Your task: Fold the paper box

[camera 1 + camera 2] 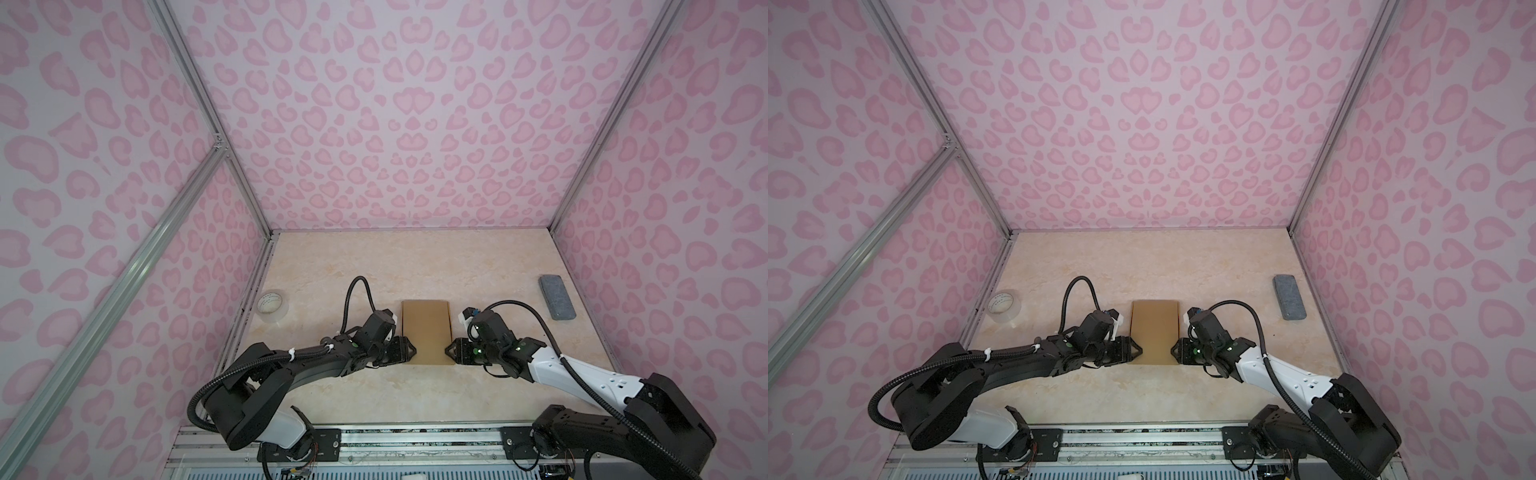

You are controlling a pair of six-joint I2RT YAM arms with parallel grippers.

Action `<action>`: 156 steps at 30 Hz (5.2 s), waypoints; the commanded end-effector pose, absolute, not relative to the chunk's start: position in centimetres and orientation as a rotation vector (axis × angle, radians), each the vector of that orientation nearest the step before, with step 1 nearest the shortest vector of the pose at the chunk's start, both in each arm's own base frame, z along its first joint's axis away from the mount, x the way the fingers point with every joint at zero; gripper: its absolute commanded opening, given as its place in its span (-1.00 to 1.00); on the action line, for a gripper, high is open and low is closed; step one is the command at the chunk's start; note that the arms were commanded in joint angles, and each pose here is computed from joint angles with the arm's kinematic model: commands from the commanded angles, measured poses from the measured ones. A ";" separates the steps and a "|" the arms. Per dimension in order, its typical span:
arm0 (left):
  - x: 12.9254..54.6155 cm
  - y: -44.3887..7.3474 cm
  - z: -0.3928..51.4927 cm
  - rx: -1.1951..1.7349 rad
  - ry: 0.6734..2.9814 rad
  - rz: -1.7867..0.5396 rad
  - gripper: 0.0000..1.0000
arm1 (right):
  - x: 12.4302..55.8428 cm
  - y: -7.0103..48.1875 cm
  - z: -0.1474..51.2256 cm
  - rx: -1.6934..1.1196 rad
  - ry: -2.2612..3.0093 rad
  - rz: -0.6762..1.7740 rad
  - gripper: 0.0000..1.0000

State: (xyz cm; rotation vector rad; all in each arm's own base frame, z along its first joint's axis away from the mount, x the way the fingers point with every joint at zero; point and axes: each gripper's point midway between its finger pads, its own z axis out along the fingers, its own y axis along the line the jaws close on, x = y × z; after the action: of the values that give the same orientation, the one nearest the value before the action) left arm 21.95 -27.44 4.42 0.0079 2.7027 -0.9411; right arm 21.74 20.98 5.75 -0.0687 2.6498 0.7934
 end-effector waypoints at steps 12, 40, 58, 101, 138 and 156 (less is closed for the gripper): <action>24.6 -24.9 8.1 0.068 2.624 -0.733 0.40 | 21.5 20.8 5.9 -0.063 2.651 0.791 -0.24; 45.1 -28.9 10.2 0.154 2.630 -0.433 0.53 | 20.2 21.6 6.0 -0.033 2.629 0.841 -0.11; 44.0 -31.3 3.4 0.198 2.784 -0.495 0.53 | 20.3 22.0 5.6 -0.020 2.636 0.819 -0.10; 34.1 -27.0 -3.3 0.063 2.979 -0.495 0.51 | 21.7 22.0 5.5 0.065 2.587 0.821 -0.32; 27.5 -23.9 -3.7 -0.448 3.147 -0.545 0.53 | 22.0 21.6 5.4 0.061 2.573 0.844 -0.42; 26.7 -23.9 -4.1 -0.434 3.166 -0.577 0.53 | 22.6 21.4 5.6 0.031 2.542 0.817 -0.47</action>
State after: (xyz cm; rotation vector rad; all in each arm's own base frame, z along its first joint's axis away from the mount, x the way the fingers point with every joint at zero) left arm 37.13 -28.68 2.13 -0.2207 2.6625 -0.8447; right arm 21.87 21.47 5.40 0.0378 2.5816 0.8373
